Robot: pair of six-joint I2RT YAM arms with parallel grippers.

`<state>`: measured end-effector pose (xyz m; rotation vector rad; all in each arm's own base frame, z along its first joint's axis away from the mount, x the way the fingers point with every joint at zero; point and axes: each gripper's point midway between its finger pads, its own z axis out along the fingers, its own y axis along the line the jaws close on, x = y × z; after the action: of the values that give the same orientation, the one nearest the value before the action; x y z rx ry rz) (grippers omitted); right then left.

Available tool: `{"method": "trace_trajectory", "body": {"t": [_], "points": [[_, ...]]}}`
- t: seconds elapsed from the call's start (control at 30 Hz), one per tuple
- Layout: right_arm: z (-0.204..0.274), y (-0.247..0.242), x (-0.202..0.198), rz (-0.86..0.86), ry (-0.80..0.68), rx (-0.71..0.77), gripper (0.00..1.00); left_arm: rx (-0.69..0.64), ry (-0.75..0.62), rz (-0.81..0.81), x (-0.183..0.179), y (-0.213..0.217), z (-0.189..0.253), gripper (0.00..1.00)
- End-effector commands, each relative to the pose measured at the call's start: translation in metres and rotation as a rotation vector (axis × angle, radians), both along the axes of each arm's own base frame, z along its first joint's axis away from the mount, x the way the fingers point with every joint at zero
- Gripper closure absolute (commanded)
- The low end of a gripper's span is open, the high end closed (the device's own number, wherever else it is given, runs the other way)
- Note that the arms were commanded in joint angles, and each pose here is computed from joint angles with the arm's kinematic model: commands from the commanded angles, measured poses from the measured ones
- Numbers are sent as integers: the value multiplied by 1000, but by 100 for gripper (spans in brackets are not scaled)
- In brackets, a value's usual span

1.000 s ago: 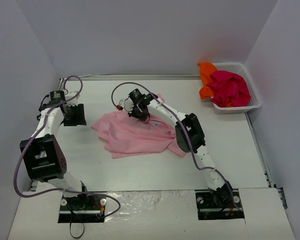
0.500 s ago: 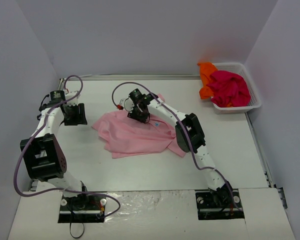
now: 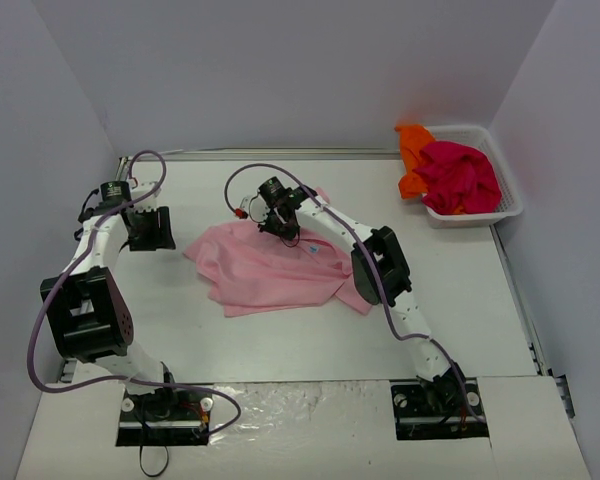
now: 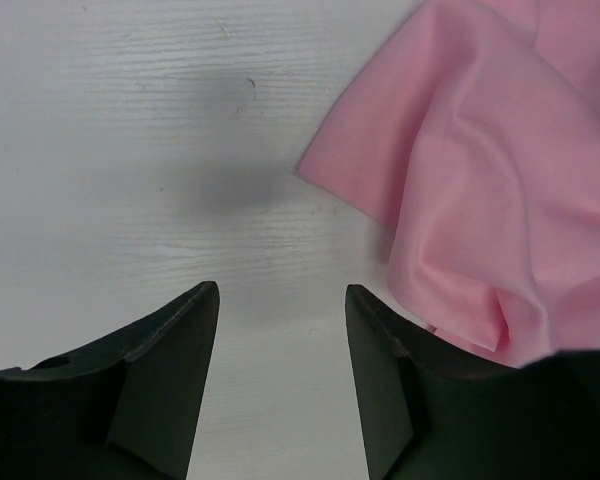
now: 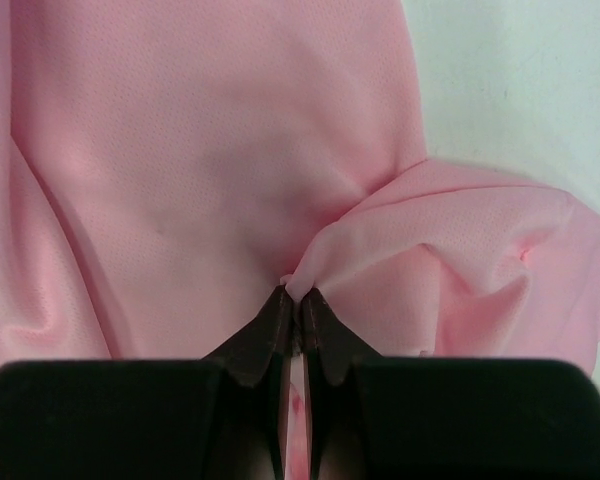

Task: Fold and stack the t-shirts
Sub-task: Flatten out the tshirt

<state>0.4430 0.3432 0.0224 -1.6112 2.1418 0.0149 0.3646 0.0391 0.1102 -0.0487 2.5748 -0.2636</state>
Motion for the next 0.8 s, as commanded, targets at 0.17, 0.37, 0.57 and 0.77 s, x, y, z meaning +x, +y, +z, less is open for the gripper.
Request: {"method": "trace_trajectory", "body": {"t": [0.17,0.37,0.57,0.77], "points": [[99,-23,9,-46,-138,62,100,-82,-25,-34,25,-12,2,43],[100,-34,4,-57,-132,47,100,-211,38,10,48,-23,-25,43],[95,-37,1,-60,-118,39,100,-235,63,29,63,-23,-46,48],[92,-37,1,-64,-115,35,100,-274,81,10,65,-33,-53,60]]}}
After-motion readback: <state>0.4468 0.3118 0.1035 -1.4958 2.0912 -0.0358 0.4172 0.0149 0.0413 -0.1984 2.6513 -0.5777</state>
